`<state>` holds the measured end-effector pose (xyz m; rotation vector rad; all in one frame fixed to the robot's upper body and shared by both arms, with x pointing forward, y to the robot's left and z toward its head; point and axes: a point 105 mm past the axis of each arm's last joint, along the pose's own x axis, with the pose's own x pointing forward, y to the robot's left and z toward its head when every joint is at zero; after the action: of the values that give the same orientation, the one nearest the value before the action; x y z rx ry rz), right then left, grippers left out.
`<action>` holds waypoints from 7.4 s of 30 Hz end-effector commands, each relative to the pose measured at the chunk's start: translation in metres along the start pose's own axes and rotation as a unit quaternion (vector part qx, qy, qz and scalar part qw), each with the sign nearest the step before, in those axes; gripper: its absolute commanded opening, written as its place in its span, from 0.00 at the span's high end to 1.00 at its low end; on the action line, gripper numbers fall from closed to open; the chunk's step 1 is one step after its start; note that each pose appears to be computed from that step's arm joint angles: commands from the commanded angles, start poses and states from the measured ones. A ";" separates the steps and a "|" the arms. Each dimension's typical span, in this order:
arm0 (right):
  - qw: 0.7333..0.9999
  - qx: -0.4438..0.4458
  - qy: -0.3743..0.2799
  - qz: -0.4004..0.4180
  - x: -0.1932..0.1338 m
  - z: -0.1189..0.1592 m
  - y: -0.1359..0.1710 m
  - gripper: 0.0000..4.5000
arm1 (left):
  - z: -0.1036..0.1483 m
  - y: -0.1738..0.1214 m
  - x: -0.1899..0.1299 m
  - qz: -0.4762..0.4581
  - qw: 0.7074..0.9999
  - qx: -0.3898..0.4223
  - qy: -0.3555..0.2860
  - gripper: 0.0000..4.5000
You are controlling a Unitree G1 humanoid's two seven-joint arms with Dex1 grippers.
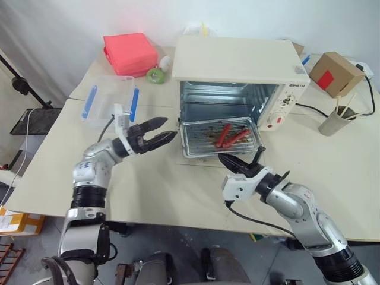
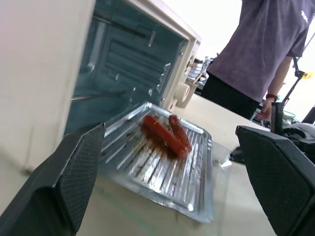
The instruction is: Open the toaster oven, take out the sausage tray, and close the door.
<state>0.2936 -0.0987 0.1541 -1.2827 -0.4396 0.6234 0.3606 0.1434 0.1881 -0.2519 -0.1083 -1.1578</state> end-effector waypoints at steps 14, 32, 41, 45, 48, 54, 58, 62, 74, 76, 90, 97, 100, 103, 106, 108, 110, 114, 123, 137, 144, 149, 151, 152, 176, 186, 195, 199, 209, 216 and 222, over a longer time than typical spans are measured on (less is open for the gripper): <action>0.999 0.010 0.035 -0.014 -0.014 -0.018 -0.008 0.44 | 0.010 -0.011 0.007 -0.020 0.997 0.076 -0.011 0.00; 0.994 -0.006 0.108 0.004 0.007 -0.052 -0.010 0.44 | 0.004 -0.016 0.018 -0.039 0.996 0.071 -0.023 0.00; 0.994 -0.002 0.106 0.007 0.015 -0.052 -0.013 0.99 | 0.004 -0.015 0.012 -0.029 0.996 0.073 -0.029 0.00; 0.995 -0.011 0.103 0.002 0.015 -0.052 -0.017 0.99 | 0.005 -0.013 0.007 -0.018 0.997 0.066 -0.033 0.00; 0.995 -0.021 0.101 -0.005 0.014 -0.052 -0.020 0.99 | 0.005 -0.011 0.002 -0.009 0.998 0.047 -0.030 0.00; 0.996 -0.030 0.088 0.003 0.007 -0.044 -0.024 0.99 | 0.006 -0.009 -0.007 0.003 1.000 0.001 -0.025 0.00; 0.996 -0.038 0.074 0.030 -0.002 -0.036 -0.025 0.99 | 0.002 -0.008 -0.011 0.011 0.999 -0.051 -0.009 0.00; 0.995 -0.046 0.063 0.055 -0.011 -0.027 -0.024 0.99 | -0.004 -0.009 -0.014 0.020 0.989 -0.143 0.009 0.00; 0.995 -0.061 0.002 0.073 -0.006 0.004 -0.033 0.99 | -0.014 -0.023 -0.013 0.035 0.886 -0.461 0.029 0.00; 0.995 -0.062 -0.010 0.079 -0.002 0.008 -0.033 0.99 | -0.013 -0.024 -0.007 0.033 0.881 -0.472 0.014 0.00; 0.991 -0.063 -0.041 0.114 0.012 0.018 -0.027 1.00 | -0.021 -0.038 0.005 0.031 0.869 -0.494 -0.007 0.24; 0.991 -0.065 -0.036 0.115 0.012 0.015 -0.027 1.00 | -0.033 -0.041 0.006 0.054 0.862 -0.503 0.008 0.70; 0.990 -0.066 -0.032 0.117 0.011 0.014 -0.026 1.00 | -0.034 -0.041 0.009 0.054 0.858 -0.511 0.002 0.90; 0.991 -0.060 -0.023 0.115 0.011 0.011 -0.027 1.00 | -0.033 -0.039 0.010 0.055 0.851 -0.522 -0.009 0.98; 0.992 -0.023 -0.027 0.120 0.009 0.014 -0.027 0.95 | -0.031 -0.033 0.009 0.053 0.838 -0.543 -0.023 0.99; 0.991 -0.022 -0.032 0.125 0.009 0.016 -0.027 0.84 | -0.031 -0.032 0.007 0.053 0.832 -0.552 -0.021 1.00; 0.990 -0.018 -0.040 0.131 0.006 0.019 -0.025 0.71 | -0.029 -0.030 0.004 0.050 0.826 -0.560 -0.022 1.00; 0.987 0.021 -0.055 0.147 -0.008 0.017 -0.021 0.50 | -0.028 -0.029 -0.012 0.047 0.820 -0.569 -0.023 1.00; 0.979 0.169 0.016 0.117 -0.068 -0.051 -0.021 0.62 | -0.021 -0.038 -0.071 0.044 0.817 -0.569 -0.087 1.00; 0.929 0.346 0.083 0.106 -0.112 -0.140 0.012 1.00 | -0.031 -0.049 -0.123 0.162 0.811 -0.534 -0.175 1.00; 0.882 0.458 0.027 0.110 -0.065 -0.136 0.028 1.00 | -0.040 -0.053 -0.146 0.229 0.778 -0.520 -0.269 1.00; 0.877 0.473 -0.003 0.084 -0.054 -0.129 0.016 1.00 | -0.040 -0.057 -0.148 0.249 0.768 -0.509 -0.297 1.00; 0.871 0.487 -0.045 0.056 -0.053 -0.120 0.000 1.00 | -0.040 -0.059 -0.147 0.250 0.769 -0.507 -0.297 1.00; 0.867 0.492 -0.059 0.051 -0.053 -0.117 -0.004 1.00 | -0.040 -0.060 -0.147 0.250 0.770 -0.507 -0.298 1.00; 0.862 0.483 -0.152 0.033 -0.100 -0.066 -0.060 0.49 | -0.057 -0.067 -0.104 0.149 0.803 -0.562 -0.130 1.00; 0.861 0.501 -0.077 0.051 -0.153 -0.054 -0.018 0.01 | -0.086 -0.052 -0.022 0.066 0.783 -0.618 0.024 1.00; 0.868 0.493 -0.017 0.044 -0.183 -0.059 -0.002 0.01 | -0.110 -0.057 0.037 0.028 0.795 -0.588 0.146 1.00; 0.867 0.498 0.000 0.037 -0.190 -0.060 0.002 0.01 | -0.129 -0.063 0.053 0.027 0.797 -0.566 0.209 1.00; 0.866 0.498 0.006 0.030 -0.190 -0.056 0.005 0.00 | -0.138 -0.067 0.069 0.016 0.804 -0.531 0.269 0.86; 0.865 0.500 0.006 0.032 -0.188 -0.055 0.007 0.00 | -0.111 -0.059 0.054 0.003 0.836 -0.495 0.236 0.39; 0.865 0.500 -0.002 0.040 -0.182 -0.057 0.007 0.00 | -0.089 -0.044 0.001 0.023 0.915 -0.327 0.236 0.02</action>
<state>0.1897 -0.2602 0.1359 -0.2820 -0.0006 0.7615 0.3163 0.0856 0.1106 -0.6980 0.7971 -1.1663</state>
